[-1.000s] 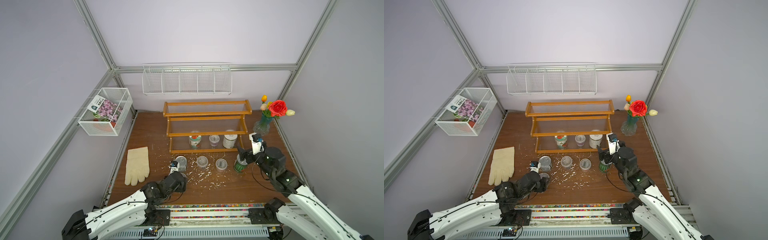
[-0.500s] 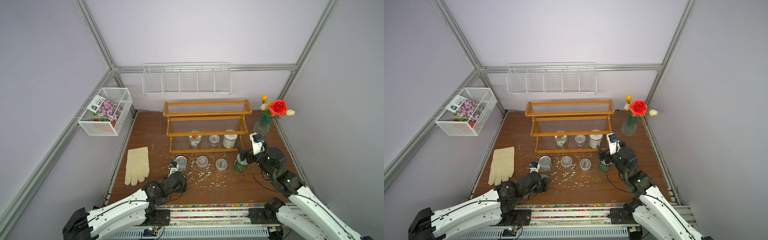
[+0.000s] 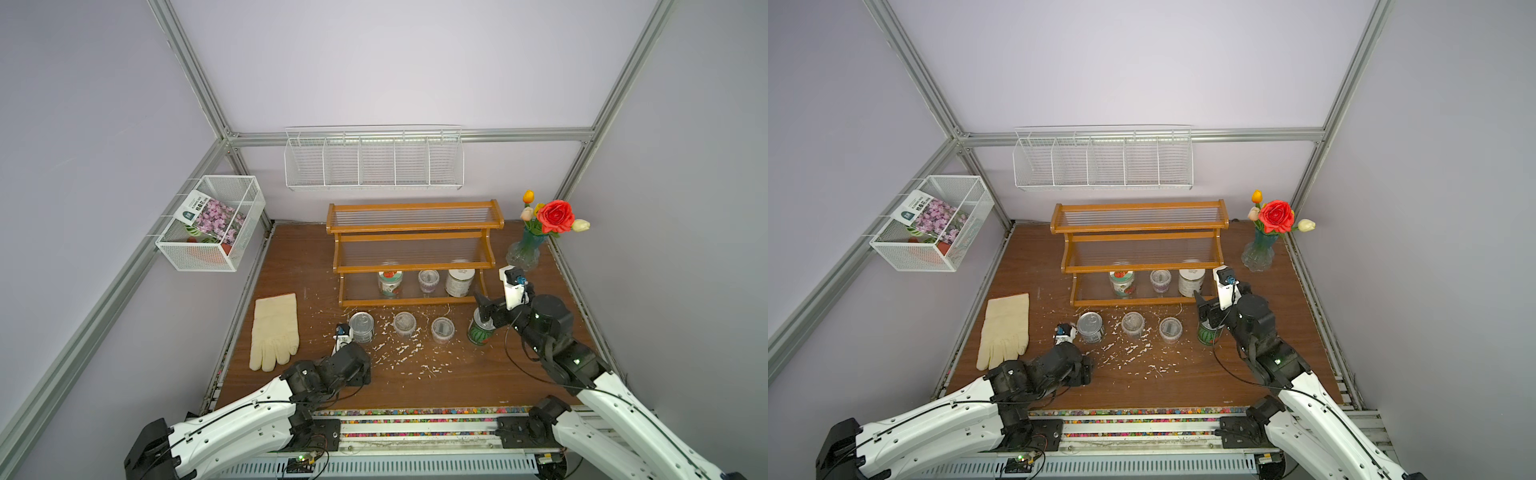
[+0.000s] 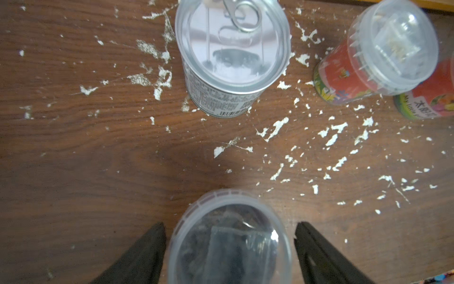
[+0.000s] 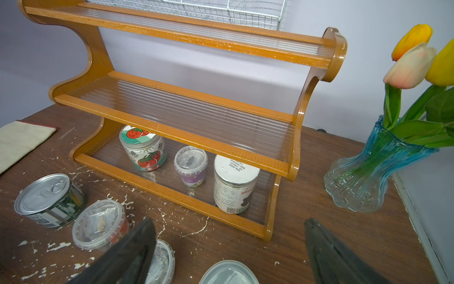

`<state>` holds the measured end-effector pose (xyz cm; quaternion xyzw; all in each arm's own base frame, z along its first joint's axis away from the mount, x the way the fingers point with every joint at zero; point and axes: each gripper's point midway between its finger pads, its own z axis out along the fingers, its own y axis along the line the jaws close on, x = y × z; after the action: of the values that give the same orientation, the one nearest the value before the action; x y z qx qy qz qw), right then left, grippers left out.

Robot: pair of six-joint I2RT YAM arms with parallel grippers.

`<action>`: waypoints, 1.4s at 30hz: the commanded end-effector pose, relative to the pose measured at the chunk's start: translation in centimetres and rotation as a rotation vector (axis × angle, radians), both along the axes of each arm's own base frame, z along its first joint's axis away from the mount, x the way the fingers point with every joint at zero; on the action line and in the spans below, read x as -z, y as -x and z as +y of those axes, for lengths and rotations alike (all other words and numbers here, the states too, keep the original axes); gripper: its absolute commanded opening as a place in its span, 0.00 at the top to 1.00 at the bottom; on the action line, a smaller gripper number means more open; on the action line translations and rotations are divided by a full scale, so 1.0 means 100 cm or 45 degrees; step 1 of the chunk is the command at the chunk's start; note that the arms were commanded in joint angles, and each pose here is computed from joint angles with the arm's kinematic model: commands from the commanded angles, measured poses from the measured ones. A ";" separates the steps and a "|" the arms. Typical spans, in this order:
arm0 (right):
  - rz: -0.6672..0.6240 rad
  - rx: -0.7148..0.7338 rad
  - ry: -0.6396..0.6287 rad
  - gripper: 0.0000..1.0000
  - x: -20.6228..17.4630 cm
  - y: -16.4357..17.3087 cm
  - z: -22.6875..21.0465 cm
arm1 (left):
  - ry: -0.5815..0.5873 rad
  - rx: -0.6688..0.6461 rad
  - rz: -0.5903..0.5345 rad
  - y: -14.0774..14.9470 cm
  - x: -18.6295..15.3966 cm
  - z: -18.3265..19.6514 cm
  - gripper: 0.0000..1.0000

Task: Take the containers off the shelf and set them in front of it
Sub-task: 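Place the container at the center of the board, then pick up a container from the shelf.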

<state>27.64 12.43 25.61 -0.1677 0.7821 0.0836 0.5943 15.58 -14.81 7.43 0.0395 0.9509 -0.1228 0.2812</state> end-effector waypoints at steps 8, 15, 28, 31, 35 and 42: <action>-0.004 -0.121 -0.087 0.03 -0.005 0.005 0.017 | 0.019 0.132 -0.329 -0.036 -0.083 -0.020 0.09; 0.015 -0.286 -0.197 0.03 -0.012 0.013 0.041 | 0.126 0.275 -0.503 -0.088 -0.108 -0.049 0.08; 0.077 -0.387 -0.275 0.03 -0.006 0.017 0.058 | 0.103 0.369 -0.623 -0.187 -0.097 -0.090 0.06; 0.083 -0.369 -0.263 0.03 -0.005 0.015 0.056 | 0.074 0.314 -0.621 -0.203 -0.084 -0.090 0.05; 0.086 -0.354 -0.251 0.03 -0.003 0.013 0.054 | 0.056 0.246 -0.639 -0.219 -0.071 -0.091 0.05; 0.098 -0.329 -0.234 0.03 0.003 0.011 0.052 | 0.082 0.226 -0.678 -0.232 -0.056 -0.098 0.04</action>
<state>26.25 17.88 25.90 -0.2159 0.7615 0.2425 0.5610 37.28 -24.17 11.26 0.1601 0.8545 -0.1516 0.4704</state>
